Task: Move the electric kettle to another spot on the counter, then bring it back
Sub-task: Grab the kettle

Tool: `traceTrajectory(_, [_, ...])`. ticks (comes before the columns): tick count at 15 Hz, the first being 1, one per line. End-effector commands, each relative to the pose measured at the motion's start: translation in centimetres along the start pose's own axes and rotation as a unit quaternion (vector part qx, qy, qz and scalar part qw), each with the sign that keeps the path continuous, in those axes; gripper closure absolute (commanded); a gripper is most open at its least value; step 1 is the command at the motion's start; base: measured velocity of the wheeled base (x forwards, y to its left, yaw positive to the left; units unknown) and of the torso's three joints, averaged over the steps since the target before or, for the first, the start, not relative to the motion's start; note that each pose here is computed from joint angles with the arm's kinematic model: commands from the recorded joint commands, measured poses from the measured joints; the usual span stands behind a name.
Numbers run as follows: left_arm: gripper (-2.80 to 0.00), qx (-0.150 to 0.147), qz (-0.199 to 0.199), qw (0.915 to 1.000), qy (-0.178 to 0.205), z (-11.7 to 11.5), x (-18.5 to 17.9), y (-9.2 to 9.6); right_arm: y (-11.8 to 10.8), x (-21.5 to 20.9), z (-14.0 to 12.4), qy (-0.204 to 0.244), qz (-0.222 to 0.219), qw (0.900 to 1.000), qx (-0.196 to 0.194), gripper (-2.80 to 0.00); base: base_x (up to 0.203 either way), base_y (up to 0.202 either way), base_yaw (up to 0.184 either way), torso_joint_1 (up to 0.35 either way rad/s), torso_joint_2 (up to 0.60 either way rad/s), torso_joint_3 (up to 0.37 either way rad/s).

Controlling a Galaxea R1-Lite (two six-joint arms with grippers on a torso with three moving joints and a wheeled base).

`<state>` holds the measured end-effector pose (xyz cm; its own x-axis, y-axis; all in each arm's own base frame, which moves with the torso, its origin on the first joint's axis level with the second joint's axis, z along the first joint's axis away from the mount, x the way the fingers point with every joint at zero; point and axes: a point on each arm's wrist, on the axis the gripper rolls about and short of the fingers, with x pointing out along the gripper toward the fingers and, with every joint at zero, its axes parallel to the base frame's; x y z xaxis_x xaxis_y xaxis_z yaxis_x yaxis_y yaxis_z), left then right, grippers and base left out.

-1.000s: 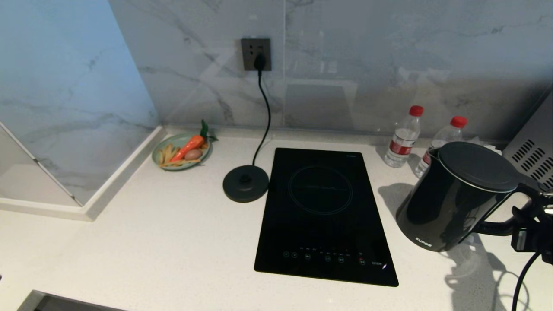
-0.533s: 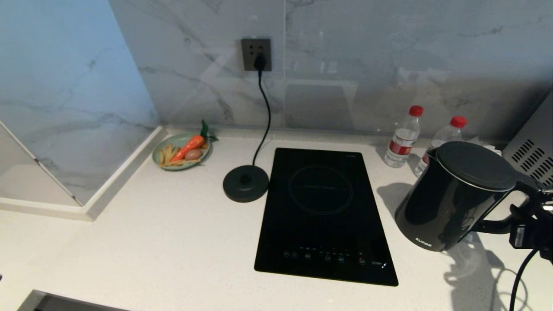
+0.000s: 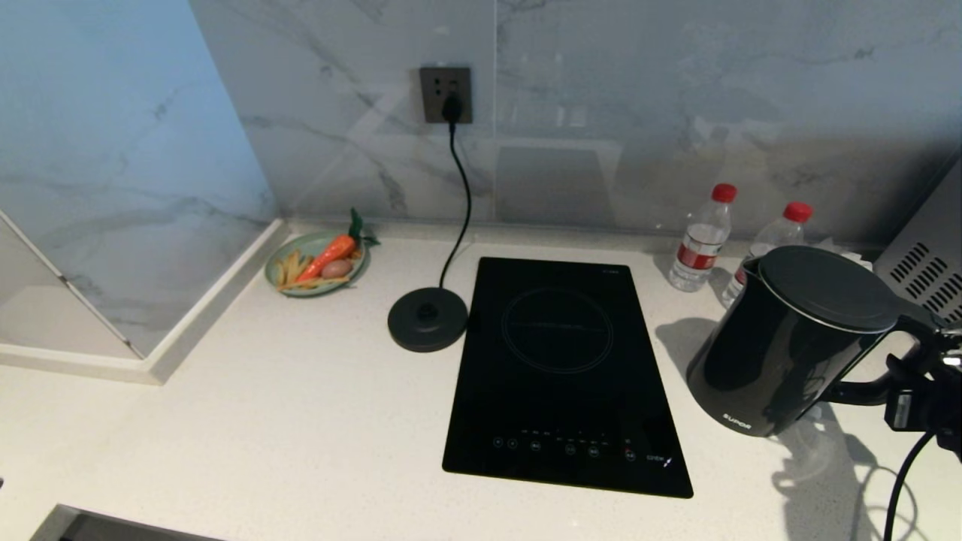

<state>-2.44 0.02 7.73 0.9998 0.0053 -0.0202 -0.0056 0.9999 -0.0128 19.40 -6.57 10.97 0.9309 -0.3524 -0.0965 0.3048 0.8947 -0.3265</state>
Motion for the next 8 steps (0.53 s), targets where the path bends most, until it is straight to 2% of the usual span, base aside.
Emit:
traceTrajectory(1, [0.00,0.000,0.000,1.0000,0.001,0.00,0.01,0.00,0.01,0.13,-0.01,-0.001,-0.001,1.000,-0.002,-2.80,0.000,0.000,0.000,0.000,0.00,0.000])
traceTrajectory(8, [0.00,0.000,0.000,1.0000,0.001,0.00,0.01,0.00,-0.07,0.59,0.26,-0.008,-0.004,1.000,0.002,-2.80,0.000,0.000,0.000,0.000,0.00,0.000])
